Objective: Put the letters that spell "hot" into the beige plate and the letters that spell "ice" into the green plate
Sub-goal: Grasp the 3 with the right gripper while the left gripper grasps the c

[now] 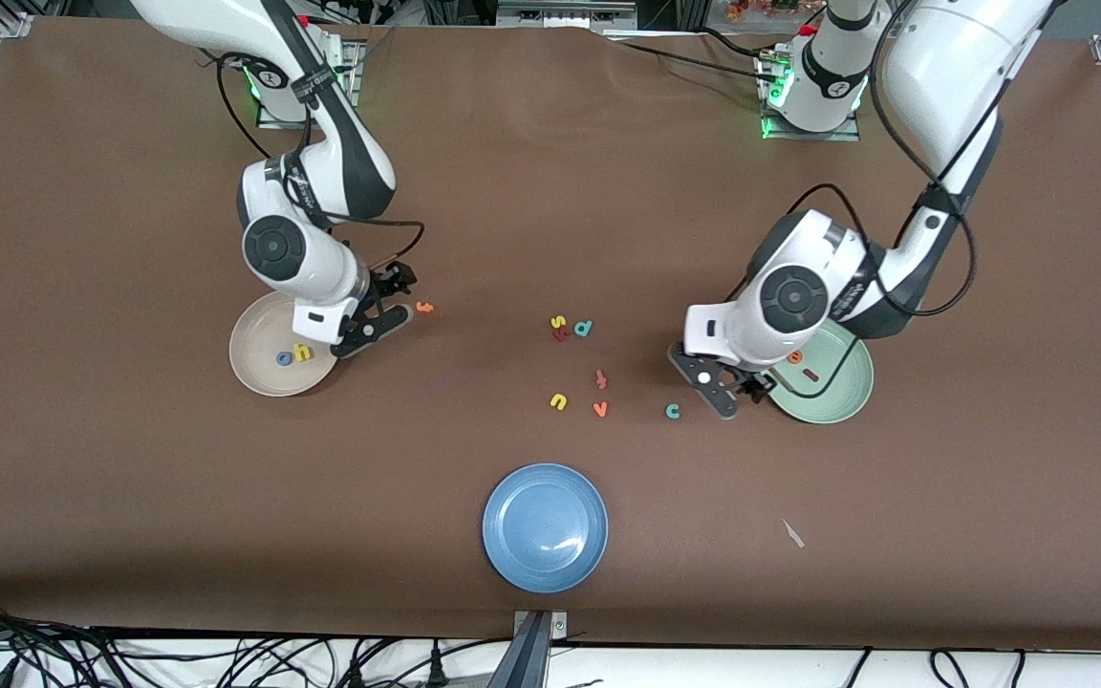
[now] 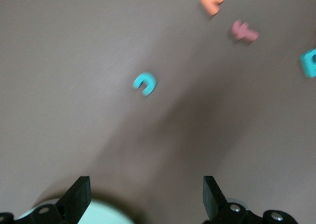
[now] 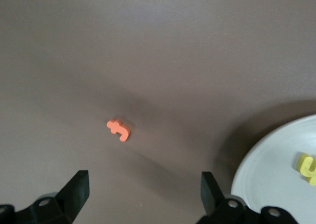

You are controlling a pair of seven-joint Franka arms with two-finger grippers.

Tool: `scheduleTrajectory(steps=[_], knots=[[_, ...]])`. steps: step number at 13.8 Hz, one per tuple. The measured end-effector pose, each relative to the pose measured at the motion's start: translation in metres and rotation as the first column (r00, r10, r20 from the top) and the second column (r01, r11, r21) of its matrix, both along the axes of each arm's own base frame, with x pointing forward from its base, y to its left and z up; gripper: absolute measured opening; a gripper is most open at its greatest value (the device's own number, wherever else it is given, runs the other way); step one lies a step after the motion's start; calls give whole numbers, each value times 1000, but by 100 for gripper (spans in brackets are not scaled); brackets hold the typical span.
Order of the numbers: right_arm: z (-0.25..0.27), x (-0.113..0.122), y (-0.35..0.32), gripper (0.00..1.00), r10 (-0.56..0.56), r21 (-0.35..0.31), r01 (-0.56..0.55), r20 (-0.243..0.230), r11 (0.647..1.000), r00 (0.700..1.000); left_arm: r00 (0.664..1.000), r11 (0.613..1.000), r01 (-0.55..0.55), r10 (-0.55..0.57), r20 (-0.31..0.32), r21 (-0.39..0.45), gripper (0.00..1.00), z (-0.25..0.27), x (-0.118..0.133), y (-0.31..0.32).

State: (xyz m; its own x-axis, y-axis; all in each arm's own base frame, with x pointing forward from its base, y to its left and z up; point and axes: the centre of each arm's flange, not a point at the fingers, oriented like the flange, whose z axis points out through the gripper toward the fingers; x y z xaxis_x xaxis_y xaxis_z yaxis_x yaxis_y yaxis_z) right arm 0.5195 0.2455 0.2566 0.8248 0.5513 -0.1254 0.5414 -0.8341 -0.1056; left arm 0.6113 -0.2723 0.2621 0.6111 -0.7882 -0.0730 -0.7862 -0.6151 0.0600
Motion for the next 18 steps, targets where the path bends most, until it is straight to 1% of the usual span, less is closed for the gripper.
scheduleTrajectory(steps=[1,3,4,6,8,9,10,11,12,14,16,18], knots=[[-4,-10,5,100,30,0,-30,30,1000,999,999,999,41,-41,-7,-9,100,-8,-3,-14],[-22,-29,11,100,64,15,-66,103,998,993,987,987,158,-159,-18,-30,100,-23,-9,-39],[-32,-38,12,100,79,19,-82,122,996,989,976,976,214,-215,-20,-39,100,-28,-10,-48],[-44,-50,16,100,140,21,-144,129,989,982,949,948,314,-315,-19,-50,100,-36,-8,-53],[-47,-52,16,100,235,23,-240,128,970,963,913,912,409,-409,-3,-36,99,-43,1,-52],[-48,-53,16,100,273,24,-279,128,960,953,895,895,446,-446,4,-20,94,-45,4,-52],[-51,-53,16,100,316,24,-322,125,947,940,879,879,477,-477,11,2,94,-49,6,-54],[-54,-54,16,100,359,25,-365,123,931,925,862,863,505,-506,27,29,91,-49,7,-57],[-59,-54,15,100,390,26,-396,123,918,912,849,850,524,-526,42,50,90,-49,9,-60],[-69,-53,15,100,419,25,-425,133,905,898,832,834,547,-551,67,70,88,-50,10,-64],[-75,-53,18,100,424,25,-432,151,901,893,816,820,564,-571,88,97,86,-50,13,-63],[-78,-53,21,100,427,24,-437,169,899,888,811,816,568,-577,97,110,86,-54,17,-59]])
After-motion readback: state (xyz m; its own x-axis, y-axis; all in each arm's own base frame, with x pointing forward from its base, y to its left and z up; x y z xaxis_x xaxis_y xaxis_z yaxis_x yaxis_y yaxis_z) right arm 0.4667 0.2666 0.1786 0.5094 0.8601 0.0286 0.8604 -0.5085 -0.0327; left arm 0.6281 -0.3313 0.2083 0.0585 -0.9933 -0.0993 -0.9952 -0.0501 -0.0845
